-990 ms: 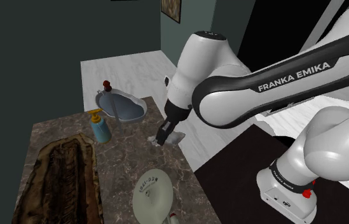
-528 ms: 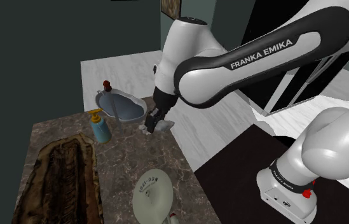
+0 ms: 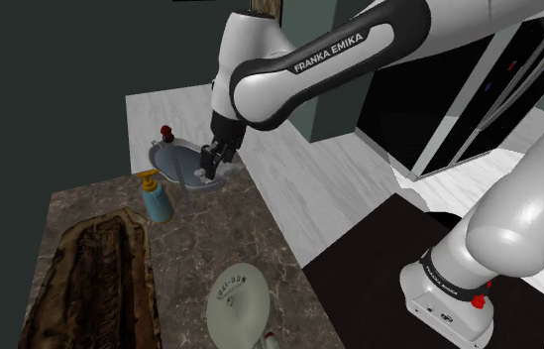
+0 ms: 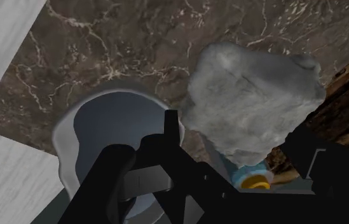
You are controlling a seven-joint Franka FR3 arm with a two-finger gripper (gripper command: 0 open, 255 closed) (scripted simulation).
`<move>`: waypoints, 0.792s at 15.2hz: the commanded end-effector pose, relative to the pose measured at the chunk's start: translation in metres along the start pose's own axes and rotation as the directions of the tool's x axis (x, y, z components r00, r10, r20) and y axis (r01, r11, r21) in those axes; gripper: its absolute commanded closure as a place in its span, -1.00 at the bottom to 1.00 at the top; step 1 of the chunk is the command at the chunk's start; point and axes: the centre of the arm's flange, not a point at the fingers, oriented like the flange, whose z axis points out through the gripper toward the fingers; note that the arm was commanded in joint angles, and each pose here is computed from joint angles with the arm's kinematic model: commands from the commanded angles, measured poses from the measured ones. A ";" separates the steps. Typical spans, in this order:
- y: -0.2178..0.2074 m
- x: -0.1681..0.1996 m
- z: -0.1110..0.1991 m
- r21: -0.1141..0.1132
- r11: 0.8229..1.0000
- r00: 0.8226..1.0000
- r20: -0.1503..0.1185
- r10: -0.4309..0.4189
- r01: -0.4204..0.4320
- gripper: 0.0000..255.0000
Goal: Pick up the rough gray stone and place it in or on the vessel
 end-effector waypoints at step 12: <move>0.070 0.158 0.019 -0.001 1.000 1.000 -0.001 0.000 0.000 1.00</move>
